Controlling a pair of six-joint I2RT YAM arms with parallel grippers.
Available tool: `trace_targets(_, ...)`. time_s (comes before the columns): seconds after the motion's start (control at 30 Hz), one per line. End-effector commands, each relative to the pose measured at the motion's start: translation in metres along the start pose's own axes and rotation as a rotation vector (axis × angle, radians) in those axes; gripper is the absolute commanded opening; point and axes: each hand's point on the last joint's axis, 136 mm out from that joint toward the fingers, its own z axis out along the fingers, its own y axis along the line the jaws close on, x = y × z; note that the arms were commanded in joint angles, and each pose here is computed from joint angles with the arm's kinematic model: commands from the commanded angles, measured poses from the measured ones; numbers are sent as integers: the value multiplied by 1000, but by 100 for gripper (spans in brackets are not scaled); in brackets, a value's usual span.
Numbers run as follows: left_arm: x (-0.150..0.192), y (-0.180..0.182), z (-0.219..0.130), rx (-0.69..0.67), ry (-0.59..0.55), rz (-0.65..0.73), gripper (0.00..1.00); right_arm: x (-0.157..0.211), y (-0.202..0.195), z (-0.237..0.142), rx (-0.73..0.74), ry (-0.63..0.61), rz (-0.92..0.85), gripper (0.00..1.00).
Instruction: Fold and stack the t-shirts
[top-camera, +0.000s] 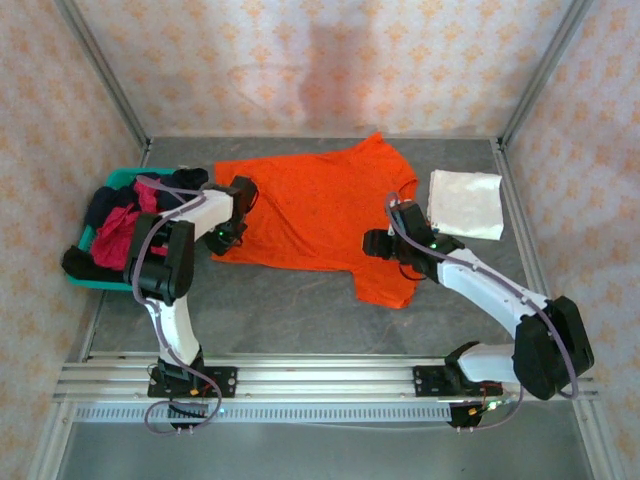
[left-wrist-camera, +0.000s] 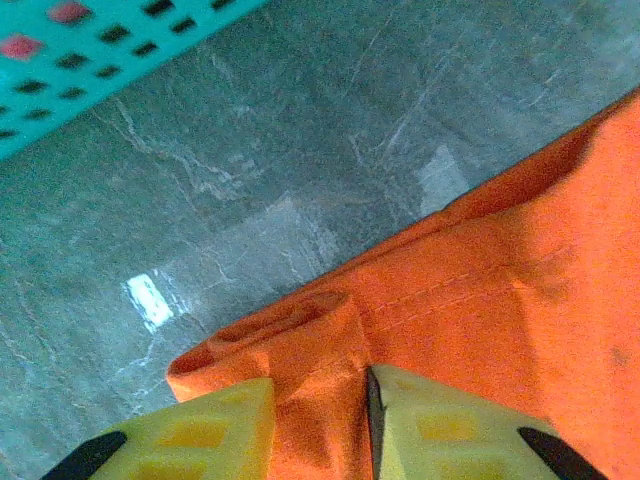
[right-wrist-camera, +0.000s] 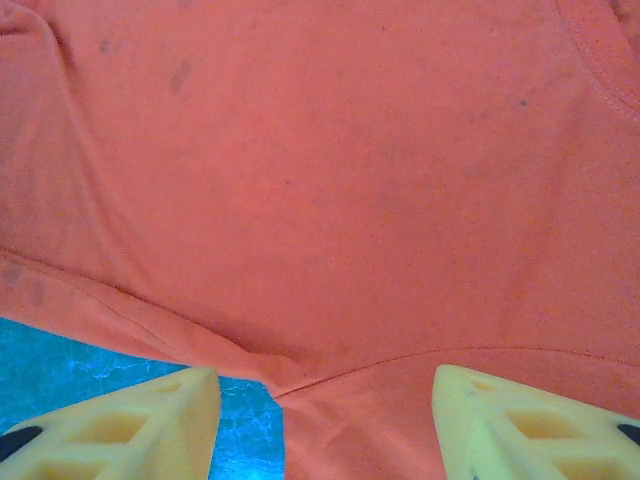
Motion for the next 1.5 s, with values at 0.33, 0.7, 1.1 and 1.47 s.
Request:
trace_targets(0.33,-4,48,-24,4,-46,-69,4,-2,-1,-5,13,-11,-5,58)
trace_targets(0.7,32,103,-9,-12,9,-98,8,0,2,3,1,12,1,58)
trace_targets(1.1,35,124,-7,-17,-31,-108,50,57,-3,-22,34,191,-84,58)
trace_targets(1.47,11,101,-55,120,-138,20,98,110,21,21,65,340,-98,37)
